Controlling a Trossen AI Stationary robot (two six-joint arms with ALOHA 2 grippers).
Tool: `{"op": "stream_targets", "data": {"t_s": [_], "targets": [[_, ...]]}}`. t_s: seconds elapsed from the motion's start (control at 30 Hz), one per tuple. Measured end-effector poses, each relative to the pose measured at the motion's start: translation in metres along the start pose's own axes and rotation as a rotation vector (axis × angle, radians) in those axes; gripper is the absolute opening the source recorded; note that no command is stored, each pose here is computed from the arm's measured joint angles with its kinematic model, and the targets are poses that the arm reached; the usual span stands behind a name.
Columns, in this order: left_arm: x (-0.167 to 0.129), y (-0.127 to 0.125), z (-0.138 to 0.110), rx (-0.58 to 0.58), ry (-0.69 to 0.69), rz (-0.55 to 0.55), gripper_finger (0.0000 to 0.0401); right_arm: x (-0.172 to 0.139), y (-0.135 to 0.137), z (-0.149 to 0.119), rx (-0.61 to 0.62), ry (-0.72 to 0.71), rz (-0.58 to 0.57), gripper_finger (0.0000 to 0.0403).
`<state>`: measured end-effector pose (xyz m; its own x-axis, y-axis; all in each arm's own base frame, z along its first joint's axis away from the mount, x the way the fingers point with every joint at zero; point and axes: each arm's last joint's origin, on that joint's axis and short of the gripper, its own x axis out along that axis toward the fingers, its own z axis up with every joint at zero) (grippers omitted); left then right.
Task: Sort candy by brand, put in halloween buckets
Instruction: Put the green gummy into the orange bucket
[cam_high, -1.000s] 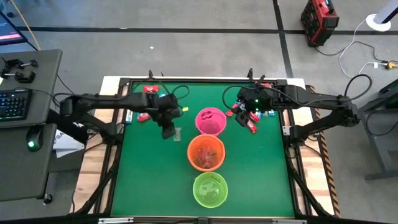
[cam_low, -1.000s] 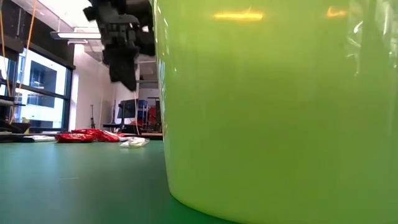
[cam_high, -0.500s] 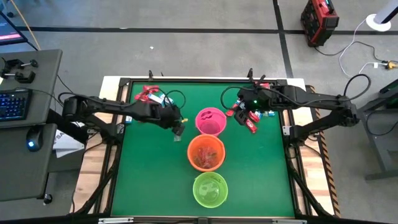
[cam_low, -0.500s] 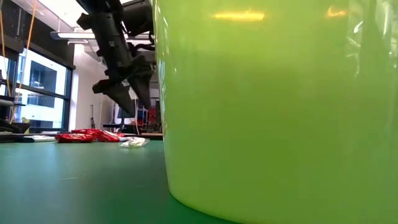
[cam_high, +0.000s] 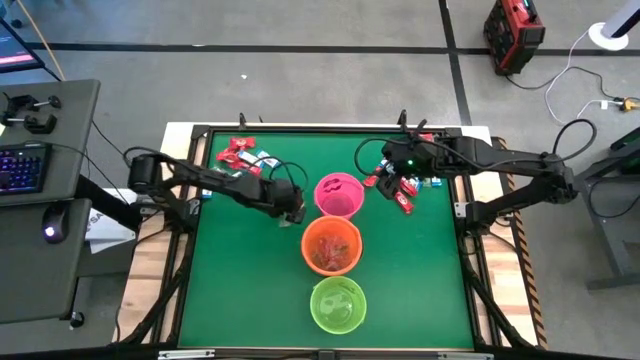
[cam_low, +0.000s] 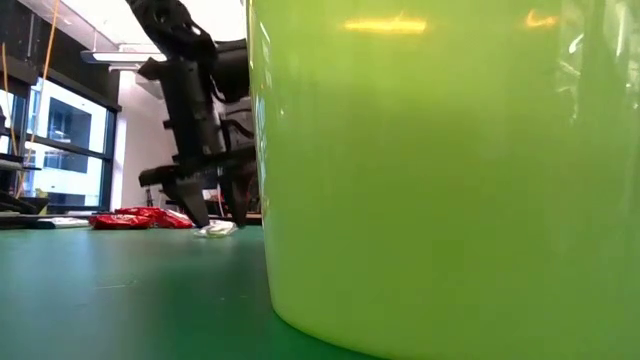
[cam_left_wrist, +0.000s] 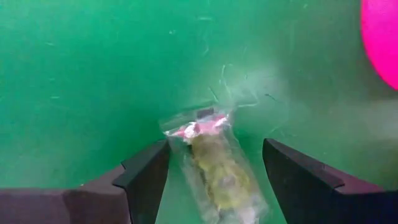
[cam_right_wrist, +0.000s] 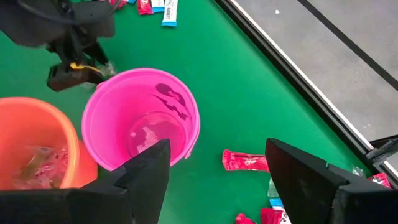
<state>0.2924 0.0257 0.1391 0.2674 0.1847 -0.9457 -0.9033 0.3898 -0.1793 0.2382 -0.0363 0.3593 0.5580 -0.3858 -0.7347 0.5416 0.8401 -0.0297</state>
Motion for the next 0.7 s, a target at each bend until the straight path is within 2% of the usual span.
{"op": "stream_targets", "data": {"t_s": [0.13,0.2,0.3,0.4,0.43,0.5,0.6,0.7], "targets": [[0.005,-0.001,-0.001,0.025,0.007,0.008,0.0244,0.000,0.000,0.000,-0.014,0.000,-0.001,0.0256],[0.003,0.000,-0.001,0.056,0.009,0.005,0.0226,0.000,0.000,0.000,-0.026,0.001,-0.002,0.0256],[-0.007,0.004,0.000,0.097,0.024,0.001,0.0159,0.000,0.000,0.000,-0.029,0.002,-0.006,0.0256],[-0.027,0.009,0.005,0.155,-0.007,-0.019,0.0051,0.000,-0.001,-0.001,-0.047,0.006,-0.009,0.0256],[-0.035,0.011,0.007,0.168,-0.025,-0.028,0.0027,0.000,-0.001,-0.001,-0.048,0.009,-0.010,0.0256],[-0.053,0.016,0.013,0.189,-0.077,-0.054,0.0018,0.000,-0.001,-0.003,-0.054,0.025,-0.015,0.0256],[-0.086,0.021,0.021,0.230,-0.173,-0.172,0.0020,-0.001,-0.003,-0.006,-0.072,0.054,-0.024,0.0256],[-0.118,0.016,0.022,0.338,-0.271,-0.387,0.0005,-0.003,-0.004,-0.008,-0.090,0.073,-0.029,0.0256]]}}
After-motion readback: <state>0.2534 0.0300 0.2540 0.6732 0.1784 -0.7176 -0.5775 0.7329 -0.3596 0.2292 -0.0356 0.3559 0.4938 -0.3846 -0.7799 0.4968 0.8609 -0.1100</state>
